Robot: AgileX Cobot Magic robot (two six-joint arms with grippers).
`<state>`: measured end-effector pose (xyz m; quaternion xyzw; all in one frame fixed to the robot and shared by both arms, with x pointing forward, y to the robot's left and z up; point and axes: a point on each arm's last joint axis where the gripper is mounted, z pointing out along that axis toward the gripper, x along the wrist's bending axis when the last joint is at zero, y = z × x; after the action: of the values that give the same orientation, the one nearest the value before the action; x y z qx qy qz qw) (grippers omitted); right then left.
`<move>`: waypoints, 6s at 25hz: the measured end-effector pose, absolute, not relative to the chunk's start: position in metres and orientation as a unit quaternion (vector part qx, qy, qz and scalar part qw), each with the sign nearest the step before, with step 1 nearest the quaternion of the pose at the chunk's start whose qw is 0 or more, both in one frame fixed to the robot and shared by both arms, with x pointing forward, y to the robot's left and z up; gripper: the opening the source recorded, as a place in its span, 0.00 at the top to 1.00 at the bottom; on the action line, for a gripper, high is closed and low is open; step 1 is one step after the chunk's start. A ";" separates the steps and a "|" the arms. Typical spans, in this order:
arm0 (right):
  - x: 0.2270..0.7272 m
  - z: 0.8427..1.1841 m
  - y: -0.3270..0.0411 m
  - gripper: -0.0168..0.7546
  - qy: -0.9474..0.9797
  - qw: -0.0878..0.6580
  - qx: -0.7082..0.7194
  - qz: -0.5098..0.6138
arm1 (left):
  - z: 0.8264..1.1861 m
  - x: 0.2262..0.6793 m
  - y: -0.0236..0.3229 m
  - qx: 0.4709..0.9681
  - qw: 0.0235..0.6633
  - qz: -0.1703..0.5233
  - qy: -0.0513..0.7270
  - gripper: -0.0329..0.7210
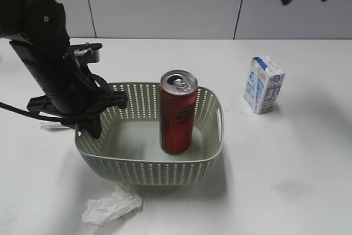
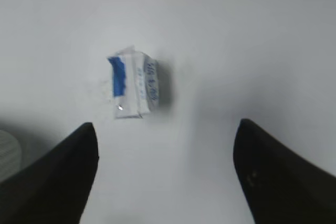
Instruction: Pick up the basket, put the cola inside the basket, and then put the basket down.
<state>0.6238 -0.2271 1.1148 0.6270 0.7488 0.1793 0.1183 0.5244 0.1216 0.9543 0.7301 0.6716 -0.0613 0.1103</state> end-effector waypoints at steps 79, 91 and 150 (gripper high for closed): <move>0.246 1.039 -0.294 0.21 0.623 0.349 0.568 0.410 | 0.981 0.620 0.069 0.698 0.146 -0.079 0.696 0.06; 0.246 1.039 -0.294 0.21 0.623 0.349 0.568 0.410 | 1.094 0.650 0.178 0.699 0.229 0.006 0.677 0.08; 0.246 1.039 -0.293 0.21 0.623 0.346 0.568 0.412 | 1.060 0.235 0.293 0.623 0.390 0.367 0.570 0.18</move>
<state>0.2463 -0.2930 1.0390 0.5677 0.6231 0.4120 0.3459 0.2351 0.2925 1.0604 0.6235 0.5701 0.3669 0.3895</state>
